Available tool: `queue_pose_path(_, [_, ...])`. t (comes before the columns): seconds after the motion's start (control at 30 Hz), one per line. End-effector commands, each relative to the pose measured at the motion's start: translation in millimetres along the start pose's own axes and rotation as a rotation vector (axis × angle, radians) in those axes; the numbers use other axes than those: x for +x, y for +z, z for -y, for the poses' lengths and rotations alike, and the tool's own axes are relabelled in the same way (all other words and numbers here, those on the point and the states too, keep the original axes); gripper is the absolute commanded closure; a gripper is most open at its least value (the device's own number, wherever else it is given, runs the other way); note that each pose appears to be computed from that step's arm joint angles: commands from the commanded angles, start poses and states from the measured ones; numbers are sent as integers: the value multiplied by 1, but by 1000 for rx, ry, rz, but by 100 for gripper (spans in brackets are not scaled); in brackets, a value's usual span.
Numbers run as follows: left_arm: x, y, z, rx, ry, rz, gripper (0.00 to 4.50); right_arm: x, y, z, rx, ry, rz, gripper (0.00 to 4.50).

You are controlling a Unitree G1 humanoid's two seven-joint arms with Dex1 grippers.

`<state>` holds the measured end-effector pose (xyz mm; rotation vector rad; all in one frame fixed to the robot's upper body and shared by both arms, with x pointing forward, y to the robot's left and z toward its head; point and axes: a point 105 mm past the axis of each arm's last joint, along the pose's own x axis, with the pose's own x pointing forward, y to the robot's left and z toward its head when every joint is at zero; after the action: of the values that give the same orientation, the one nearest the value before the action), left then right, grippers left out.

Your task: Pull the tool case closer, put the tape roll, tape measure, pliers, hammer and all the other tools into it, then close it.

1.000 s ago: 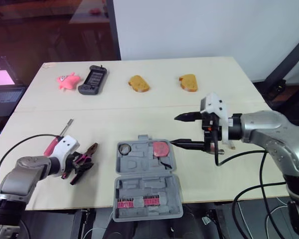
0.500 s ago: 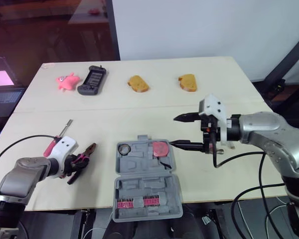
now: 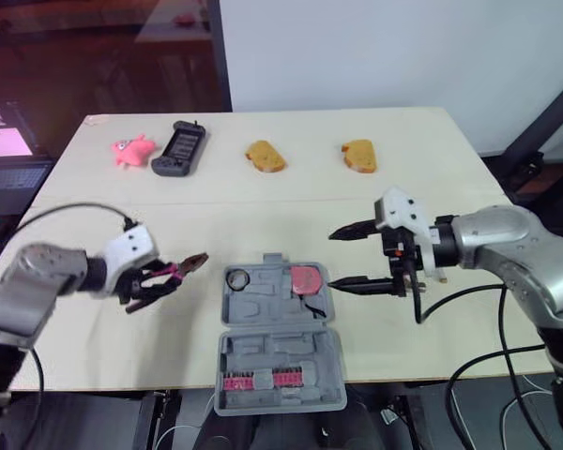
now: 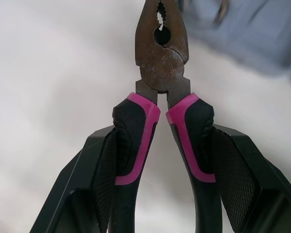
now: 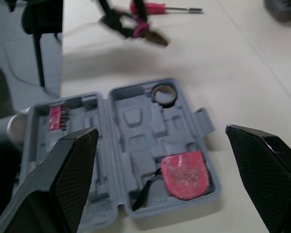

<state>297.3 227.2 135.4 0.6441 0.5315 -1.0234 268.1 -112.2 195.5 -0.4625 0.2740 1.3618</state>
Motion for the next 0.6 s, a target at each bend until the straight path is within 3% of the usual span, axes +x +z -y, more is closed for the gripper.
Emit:
queue_pose_path(0.03, [-7,43,9,184,-171,30,217,4,13,2,-84,40,9,0])
queue_pose_path(0.3, [15,100,32,293,-355,121,217,42,34,3,-181,87,60,0])
queue_pose_path(0.6, [23,120,39,317,-362,157,217,68,40,0,-182,77,123,0])
